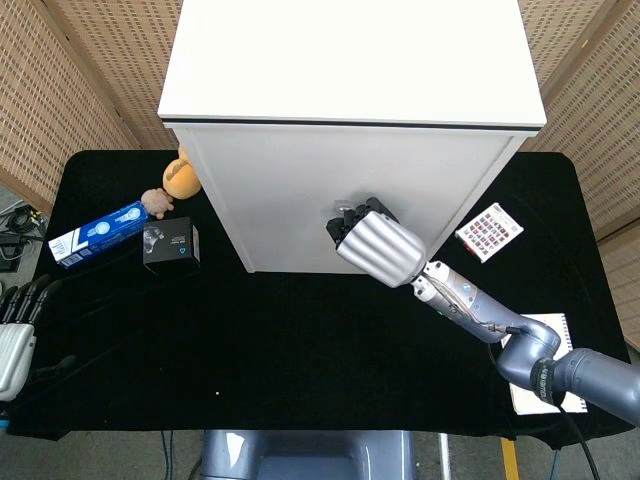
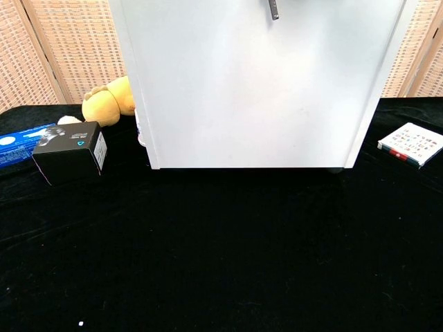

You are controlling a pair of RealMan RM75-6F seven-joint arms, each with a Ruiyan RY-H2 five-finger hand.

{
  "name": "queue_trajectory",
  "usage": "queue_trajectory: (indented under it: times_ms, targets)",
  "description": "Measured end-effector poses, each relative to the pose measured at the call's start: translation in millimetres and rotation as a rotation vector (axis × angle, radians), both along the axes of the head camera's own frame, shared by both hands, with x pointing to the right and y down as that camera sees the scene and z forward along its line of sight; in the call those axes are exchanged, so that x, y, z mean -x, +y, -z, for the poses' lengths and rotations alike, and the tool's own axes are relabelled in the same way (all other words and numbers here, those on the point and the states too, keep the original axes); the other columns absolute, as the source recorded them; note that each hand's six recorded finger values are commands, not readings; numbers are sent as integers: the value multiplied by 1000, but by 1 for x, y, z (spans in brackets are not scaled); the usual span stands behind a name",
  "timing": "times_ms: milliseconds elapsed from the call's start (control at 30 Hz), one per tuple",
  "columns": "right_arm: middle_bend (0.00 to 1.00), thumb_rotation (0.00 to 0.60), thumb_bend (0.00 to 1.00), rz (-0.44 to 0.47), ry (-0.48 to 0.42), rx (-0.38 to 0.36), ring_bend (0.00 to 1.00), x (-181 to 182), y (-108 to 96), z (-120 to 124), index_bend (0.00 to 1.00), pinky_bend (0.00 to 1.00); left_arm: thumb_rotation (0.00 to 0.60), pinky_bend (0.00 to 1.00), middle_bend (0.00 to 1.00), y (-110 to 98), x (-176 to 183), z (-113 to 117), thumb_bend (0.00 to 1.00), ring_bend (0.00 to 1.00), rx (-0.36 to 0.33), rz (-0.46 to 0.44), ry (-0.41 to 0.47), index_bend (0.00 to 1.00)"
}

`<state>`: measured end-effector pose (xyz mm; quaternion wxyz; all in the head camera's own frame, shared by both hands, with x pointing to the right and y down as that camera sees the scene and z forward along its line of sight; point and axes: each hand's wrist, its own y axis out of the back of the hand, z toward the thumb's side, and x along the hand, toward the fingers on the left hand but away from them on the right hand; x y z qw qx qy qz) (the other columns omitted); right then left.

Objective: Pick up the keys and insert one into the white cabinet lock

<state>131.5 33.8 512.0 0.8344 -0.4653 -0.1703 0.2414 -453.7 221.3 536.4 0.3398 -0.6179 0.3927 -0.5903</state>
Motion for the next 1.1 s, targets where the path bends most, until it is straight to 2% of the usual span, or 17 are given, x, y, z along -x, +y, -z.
queue_trajectory:
  times_ms: [67, 233, 400, 800, 1100]
  targets:
    - [883, 600, 573, 1, 2, 0, 945, -1, 0, 0, 698, 1000, 600, 0, 0, 0, 0, 0, 0, 0, 0, 0, 0, 0]
    - [884, 600, 526, 6, 8, -14, 945, -2, 1, 1, 571, 1000, 600, 0, 0, 0, 0, 0, 0, 0, 1, -2, -1, 0]
    - [883, 600, 472, -4, 11, -21, 945, -3, 0, 3, 534, 1000, 600, 0, 0, 0, 0, 0, 0, 0, -1, -2, 0, 0]
    - [884, 600, 454, -6, 2, -36, 945, -7, 1, 11, 539, 1000, 600, 0, 0, 0, -1, 1, 0, 0, -2, -3, 5, 0]
    - [874, 600, 454, 8, -33, -60, 944, -28, 10, 36, 545, 1000, 600, 0, 0, 1, 0, 2, 0, 0, 0, -3, 11, 0]
